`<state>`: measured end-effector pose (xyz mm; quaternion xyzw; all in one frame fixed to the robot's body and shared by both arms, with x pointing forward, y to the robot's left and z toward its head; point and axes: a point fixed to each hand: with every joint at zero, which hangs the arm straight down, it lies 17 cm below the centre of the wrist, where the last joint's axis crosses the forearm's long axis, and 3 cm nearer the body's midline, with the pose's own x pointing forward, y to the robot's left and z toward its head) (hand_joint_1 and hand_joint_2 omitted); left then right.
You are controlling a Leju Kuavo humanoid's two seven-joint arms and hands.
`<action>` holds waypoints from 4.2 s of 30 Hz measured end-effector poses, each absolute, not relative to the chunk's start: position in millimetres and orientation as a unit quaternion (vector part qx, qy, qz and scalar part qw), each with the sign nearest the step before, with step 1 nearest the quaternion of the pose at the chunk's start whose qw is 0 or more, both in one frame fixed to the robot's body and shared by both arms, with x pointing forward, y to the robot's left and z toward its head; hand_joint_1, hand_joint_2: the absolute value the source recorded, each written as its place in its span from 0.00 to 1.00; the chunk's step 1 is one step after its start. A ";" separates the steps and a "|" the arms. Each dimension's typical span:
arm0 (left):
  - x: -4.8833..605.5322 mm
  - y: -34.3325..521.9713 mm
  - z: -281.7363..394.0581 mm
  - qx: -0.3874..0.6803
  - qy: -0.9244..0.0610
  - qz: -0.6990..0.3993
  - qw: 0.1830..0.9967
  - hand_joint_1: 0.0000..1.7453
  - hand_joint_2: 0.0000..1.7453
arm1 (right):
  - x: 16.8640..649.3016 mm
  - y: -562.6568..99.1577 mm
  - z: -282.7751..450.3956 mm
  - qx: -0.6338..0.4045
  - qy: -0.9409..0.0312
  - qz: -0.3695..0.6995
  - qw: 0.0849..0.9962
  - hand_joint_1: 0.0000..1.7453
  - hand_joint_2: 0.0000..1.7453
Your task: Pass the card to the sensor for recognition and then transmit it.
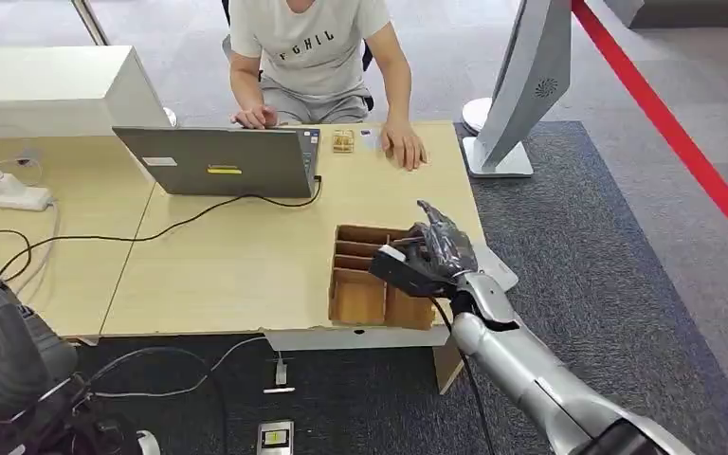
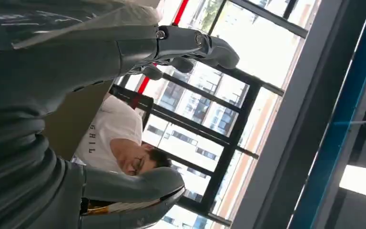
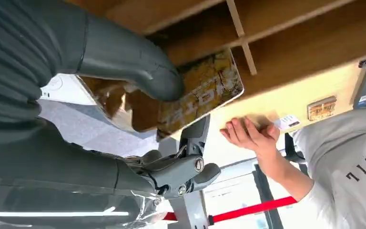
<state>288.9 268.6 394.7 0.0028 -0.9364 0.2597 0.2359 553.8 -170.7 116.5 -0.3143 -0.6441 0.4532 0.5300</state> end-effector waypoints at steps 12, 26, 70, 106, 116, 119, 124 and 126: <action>292.1 263.9 394.0 -0.006 -0.938 0.252 0.238 0.00 1.00 | 555.3 -171.2 118.5 -0.320 -0.645 0.453 0.526 1.00 1.00; 292.4 263.5 394.2 -0.007 -0.938 0.251 0.238 0.00 1.00 | 556.5 -168.9 124.1 -0.322 -0.652 0.445 0.523 1.00 1.00; 301.7 245.1 396.8 -0.072 -0.935 0.253 0.238 0.00 1.00 | 622.8 -138.0 367.7 -0.382 -0.775 0.309 0.397 1.00 1.00; 313.7 244.2 389.5 -0.082 -0.929 0.261 0.250 0.01 1.00 | 643.2 -170.0 294.1 -0.452 -0.686 0.363 0.439 0.00 1.00; 315.0 250.3 387.4 -0.061 -0.931 0.259 0.250 0.00 1.00 | 625.0 -165.5 356.4 -0.450 -0.742 0.340 0.362 0.00 1.00; 313.9 256.0 382.9 -0.040 -0.930 0.261 0.254 0.01 1.00 | 603.0 -170.4 355.5 -0.442 -0.760 0.321 0.351 0.00 1.00; 307.6 271.3 374.2 0.007 -0.926 0.270 0.263 0.00 1.00 | 551.6 -186.0 340.0 -0.420 -0.793 0.277 0.344 0.00 1.00; 303.8 277.9 370.4 0.026 -0.924 0.273 0.267 0.00 1.00 | 526.6 -197.6 329.6 -0.412 -0.804 0.251 0.347 0.00 1.00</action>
